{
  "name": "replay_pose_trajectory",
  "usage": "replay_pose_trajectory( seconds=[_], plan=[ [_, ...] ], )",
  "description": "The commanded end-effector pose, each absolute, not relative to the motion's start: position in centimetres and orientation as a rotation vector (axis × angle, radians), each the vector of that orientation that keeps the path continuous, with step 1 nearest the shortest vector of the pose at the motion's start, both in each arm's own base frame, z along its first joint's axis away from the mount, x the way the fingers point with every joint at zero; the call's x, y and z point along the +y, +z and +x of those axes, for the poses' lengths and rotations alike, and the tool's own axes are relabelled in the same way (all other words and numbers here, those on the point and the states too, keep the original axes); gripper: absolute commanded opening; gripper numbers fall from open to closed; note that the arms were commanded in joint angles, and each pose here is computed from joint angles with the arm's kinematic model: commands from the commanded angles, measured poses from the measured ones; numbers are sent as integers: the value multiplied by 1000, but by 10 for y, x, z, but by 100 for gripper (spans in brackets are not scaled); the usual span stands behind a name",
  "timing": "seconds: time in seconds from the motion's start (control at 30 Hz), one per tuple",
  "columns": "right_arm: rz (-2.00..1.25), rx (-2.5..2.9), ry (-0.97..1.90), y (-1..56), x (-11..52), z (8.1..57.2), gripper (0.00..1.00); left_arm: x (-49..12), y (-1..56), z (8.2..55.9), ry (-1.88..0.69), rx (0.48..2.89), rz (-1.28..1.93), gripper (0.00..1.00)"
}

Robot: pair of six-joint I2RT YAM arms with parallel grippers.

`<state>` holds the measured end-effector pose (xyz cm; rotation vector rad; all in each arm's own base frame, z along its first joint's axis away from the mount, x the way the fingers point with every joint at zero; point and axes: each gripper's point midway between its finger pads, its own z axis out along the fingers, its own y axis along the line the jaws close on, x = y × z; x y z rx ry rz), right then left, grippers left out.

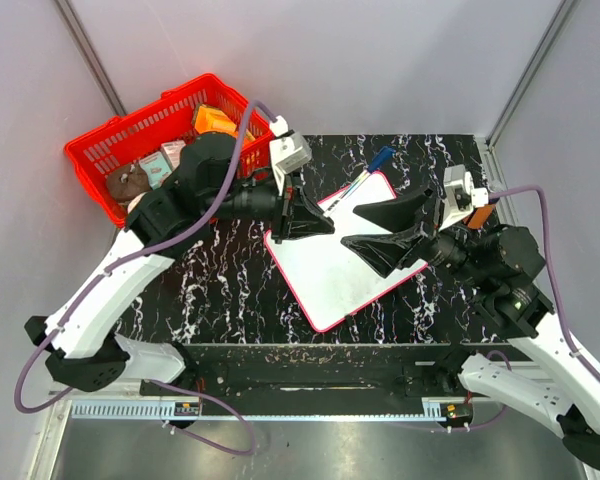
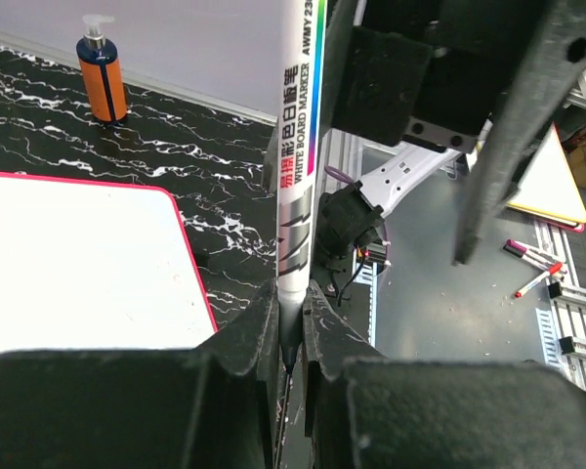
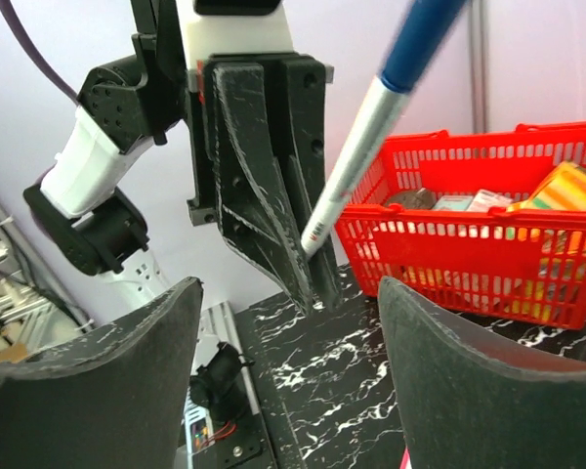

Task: Write a sentence on the whiteboard
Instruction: Adjust the whiteboard marker.

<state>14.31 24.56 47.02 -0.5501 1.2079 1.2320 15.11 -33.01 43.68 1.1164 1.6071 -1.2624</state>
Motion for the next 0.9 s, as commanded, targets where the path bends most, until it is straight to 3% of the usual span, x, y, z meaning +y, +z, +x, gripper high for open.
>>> replay_pose_trajectory(
  seconds=[0.0, 0.1, 0.53, 0.87],
  plan=[
    [-619, 1138, 1302, 494, 248, 124, 74, -306, 476, 125, -1262, 1443, 1146, 0],
    [-638, 1124, 1333, 498, 253, 122, 69, -300, 476, 116, -1268, 1435, 1168, 0],
    [-773, 985, 1524, 529, 278, 105, 66, -293, 465, 93, -1346, 1427, 1259, 0],
    [-762, 967, 1568, 532, 281, 105, 51, -294, 460, 89, -1377, 1433, 1282, 0]
  ],
)
